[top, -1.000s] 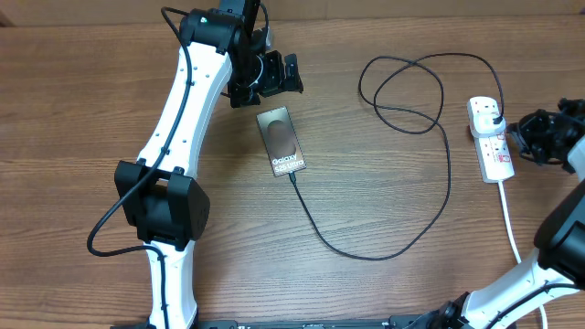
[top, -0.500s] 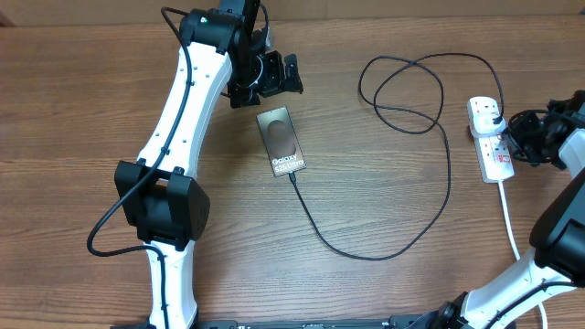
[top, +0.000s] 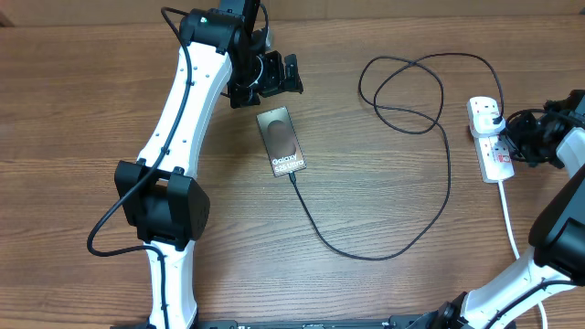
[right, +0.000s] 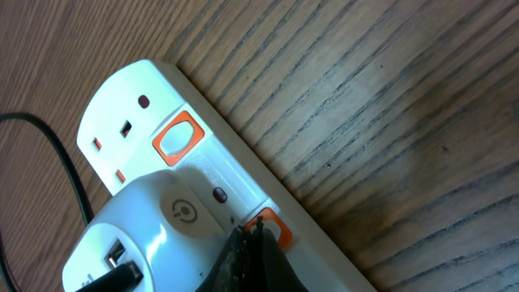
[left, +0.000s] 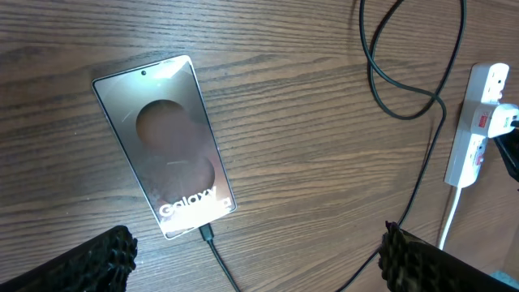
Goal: Plug charger to phone and switch on socket
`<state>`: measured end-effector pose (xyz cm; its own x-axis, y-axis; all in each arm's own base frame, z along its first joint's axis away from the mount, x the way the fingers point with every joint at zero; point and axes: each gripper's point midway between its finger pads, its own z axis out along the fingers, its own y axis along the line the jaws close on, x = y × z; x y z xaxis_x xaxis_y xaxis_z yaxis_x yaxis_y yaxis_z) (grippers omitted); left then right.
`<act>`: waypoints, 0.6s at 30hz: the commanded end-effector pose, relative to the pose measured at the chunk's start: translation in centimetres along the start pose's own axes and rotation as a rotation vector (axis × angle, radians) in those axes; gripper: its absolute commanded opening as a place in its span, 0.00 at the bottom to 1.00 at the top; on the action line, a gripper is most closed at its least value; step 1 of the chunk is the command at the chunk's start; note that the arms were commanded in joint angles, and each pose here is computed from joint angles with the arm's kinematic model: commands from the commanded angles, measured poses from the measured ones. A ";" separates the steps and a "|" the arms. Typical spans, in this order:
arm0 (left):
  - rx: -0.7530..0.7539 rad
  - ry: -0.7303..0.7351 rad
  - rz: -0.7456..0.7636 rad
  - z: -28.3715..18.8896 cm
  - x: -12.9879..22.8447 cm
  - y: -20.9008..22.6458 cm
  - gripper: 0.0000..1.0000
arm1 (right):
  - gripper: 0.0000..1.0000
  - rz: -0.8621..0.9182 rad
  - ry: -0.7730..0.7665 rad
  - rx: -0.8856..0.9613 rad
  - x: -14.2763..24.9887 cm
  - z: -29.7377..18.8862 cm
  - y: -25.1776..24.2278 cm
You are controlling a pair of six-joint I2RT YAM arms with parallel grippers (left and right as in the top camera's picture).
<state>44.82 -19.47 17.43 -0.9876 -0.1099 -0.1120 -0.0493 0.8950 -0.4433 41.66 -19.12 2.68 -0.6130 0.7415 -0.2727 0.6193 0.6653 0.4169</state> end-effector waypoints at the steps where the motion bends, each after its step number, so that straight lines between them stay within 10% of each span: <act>1: 0.012 -0.029 0.034 -1.0 -0.3 -0.8 1.00 | 0.04 -0.028 0.076 -0.036 1.9 2.6 1.5; 18: 0.012 -0.029 0.041 -1.0 -0.3 -0.8 1.00 | 0.04 -0.138 0.275 -0.151 7.7 3.0 5.8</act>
<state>44.82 -19.47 17.43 -0.9878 -0.1071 -0.1134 -0.0463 0.8953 -0.4430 41.45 -18.36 2.54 -0.6740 0.6954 -0.2494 0.5828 0.7080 0.3990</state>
